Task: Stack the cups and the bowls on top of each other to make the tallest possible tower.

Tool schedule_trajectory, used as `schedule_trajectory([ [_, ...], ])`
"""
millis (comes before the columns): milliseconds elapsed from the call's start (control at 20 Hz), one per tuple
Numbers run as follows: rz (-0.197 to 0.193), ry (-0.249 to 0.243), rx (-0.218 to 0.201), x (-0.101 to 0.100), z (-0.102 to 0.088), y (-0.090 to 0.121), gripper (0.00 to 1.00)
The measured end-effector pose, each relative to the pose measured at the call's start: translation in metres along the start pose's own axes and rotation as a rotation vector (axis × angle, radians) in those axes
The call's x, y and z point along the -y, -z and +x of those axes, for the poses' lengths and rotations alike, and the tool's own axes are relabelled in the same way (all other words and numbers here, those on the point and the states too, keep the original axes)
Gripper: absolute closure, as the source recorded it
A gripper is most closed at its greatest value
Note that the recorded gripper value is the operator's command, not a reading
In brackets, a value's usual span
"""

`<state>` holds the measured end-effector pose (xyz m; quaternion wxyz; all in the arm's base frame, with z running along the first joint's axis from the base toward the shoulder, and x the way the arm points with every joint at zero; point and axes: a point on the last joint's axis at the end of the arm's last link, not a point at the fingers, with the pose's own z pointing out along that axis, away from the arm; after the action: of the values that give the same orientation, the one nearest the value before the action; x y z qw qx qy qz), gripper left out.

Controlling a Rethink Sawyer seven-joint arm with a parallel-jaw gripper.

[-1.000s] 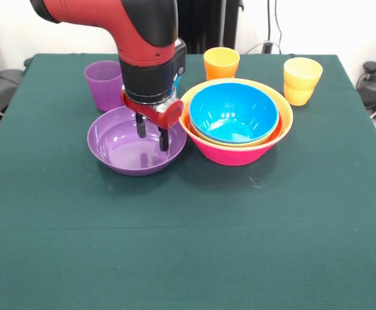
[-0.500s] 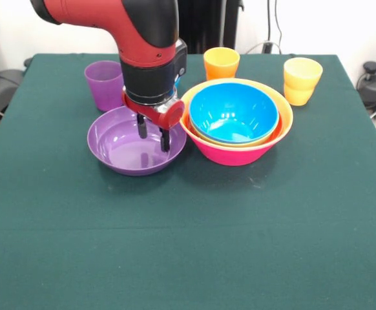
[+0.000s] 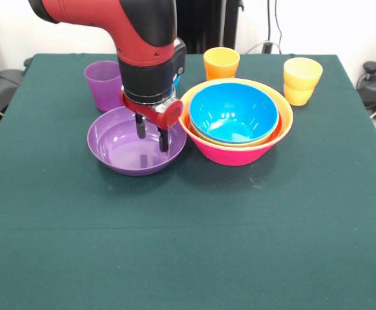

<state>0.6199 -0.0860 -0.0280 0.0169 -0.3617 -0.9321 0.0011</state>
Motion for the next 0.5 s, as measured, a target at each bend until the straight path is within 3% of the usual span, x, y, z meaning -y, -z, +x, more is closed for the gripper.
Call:
schedule_trajectory([
  [500,-0.001,0.004,0.008,-0.01,-0.015,0.035,0.0],
])
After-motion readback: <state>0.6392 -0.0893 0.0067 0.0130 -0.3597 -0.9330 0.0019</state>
